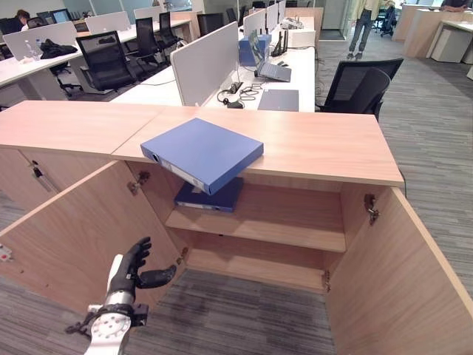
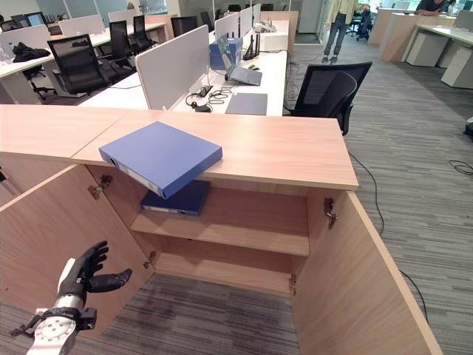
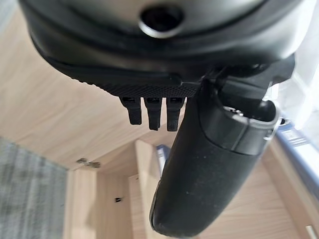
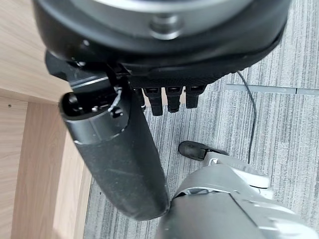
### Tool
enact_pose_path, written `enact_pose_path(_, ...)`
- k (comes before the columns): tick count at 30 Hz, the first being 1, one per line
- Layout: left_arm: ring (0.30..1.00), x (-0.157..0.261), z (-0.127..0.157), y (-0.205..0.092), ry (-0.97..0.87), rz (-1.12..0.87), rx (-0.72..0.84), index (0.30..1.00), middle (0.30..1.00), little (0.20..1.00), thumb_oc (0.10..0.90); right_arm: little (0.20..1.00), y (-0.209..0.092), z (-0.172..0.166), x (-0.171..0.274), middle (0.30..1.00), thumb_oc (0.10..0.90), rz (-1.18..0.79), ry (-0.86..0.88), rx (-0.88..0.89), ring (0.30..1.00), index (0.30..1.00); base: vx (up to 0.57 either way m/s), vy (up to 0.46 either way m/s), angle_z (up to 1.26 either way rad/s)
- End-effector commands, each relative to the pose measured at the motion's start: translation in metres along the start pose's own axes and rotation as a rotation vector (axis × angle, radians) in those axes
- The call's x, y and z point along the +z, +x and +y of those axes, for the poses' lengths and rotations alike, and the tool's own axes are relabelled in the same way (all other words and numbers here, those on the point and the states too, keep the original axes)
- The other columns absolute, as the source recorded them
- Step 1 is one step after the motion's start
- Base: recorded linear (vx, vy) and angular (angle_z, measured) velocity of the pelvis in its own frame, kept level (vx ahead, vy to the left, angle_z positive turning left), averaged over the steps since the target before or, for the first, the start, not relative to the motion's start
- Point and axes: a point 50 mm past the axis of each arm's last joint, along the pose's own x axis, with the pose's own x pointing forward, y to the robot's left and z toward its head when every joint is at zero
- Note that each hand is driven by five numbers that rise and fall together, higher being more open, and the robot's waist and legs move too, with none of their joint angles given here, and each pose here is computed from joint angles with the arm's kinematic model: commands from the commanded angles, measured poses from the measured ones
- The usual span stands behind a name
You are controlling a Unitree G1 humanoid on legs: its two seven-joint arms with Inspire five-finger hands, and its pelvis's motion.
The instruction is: Put the empty folder in the office cabinet
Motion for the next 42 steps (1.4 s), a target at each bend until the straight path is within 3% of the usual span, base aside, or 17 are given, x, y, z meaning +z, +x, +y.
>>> enact_pose_path(1,0.9,0.054,0.008,0.017,-0.087,-0.226,0.012,0.9,0.9,0.9,0.8,0.9,0.002,0.003,0.016,0.9,0.8,-0.021,-0.067,0.011,0.9,0.9,0.0,0.0,0.0)
enact_pose_path(3,0.9,0.044,0.003,0.02,-0.066,-0.169,-0.012,0.9,0.9,0.9,0.8,0.9,0.004,0.004,0.04,0.9,0.8,-0.021,-0.068,0.016,0.9,0.9,0.01,-0.016,-0.01)
enact_pose_path(4,0.9,0.026,0.015,0.017,-0.05,-0.097,0.048,0.9,0.9,0.9,0.8,0.9,0.003,0.005,0.01,0.9,0.8,0.041,-0.057,0.036,0.9,0.9,0.01,-0.042,0.06)
enact_pose_path(6,0.9,0.026,0.033,0.009,-0.022,-0.117,0.173,0.9,0.9,0.9,0.8,0.9,0.003,0.007,0.0,0.9,0.8,0.057,-0.034,0.035,0.9,0.9,0.0,-0.054,0.21)
enact_pose_path(7,0.9,0.044,0.05,0.001,0.047,-0.217,0.331,0.9,0.9,0.9,0.8,0.9,0.003,0.013,-0.004,0.9,0.8,0.056,-0.012,0.036,0.9,0.9,0.0,-0.066,0.16)
enact_pose_path(9,0.9,0.057,0.055,-0.004,0.098,-0.284,0.407,0.9,0.9,0.9,0.8,0.9,0.003,0.016,-0.004,0.9,0.8,0.045,-0.014,0.03,0.9,0.9,0.0,-0.046,0.07)
enact_pose_path(11,0.9,0.093,0.064,-0.013,0.189,-0.474,0.6,0.9,0.9,0.9,0.8,0.9,0.004,0.021,-0.003,0.9,0.8,0.022,-0.015,0.005,0.9,0.9,0.01,-0.054,0.14)
enact_pose_path(15,0.9,0.143,0.068,-0.02,0.286,-0.701,0.843,0.9,0.9,0.9,0.8,0.9,0.004,0.026,-0.005,0.9,0.8,0.016,-0.054,-0.033,0.9,0.9,0.0,-0.047,0.16)
enact_pose_path(19,0.9,0.177,0.066,-0.022,0.378,-0.843,0.963,0.9,0.9,0.9,0.8,0.9,0.005,0.031,-0.003,0.9,0.8,0.016,-0.075,-0.043,0.9,0.9,0.02,-0.021,0.01)
enact_pose_path(29,0.9,0.231,0.051,-0.027,0.668,-1.078,1.001,0.9,0.9,0.9,0.8,0.9,0.006,0.031,0.009,0.9,0.8,-0.02,-0.132,-0.042,0.9,0.9,0.03,0.0,-0.04)
enact_pose_path(42,0.9,0.243,0.036,-0.002,0.849,-1.041,0.756,0.9,0.9,0.9,0.8,0.9,0.006,0.025,0.019,0.9,0.8,-0.055,-0.152,-0.013,0.9,0.9,0.0,0.0,-0.03)
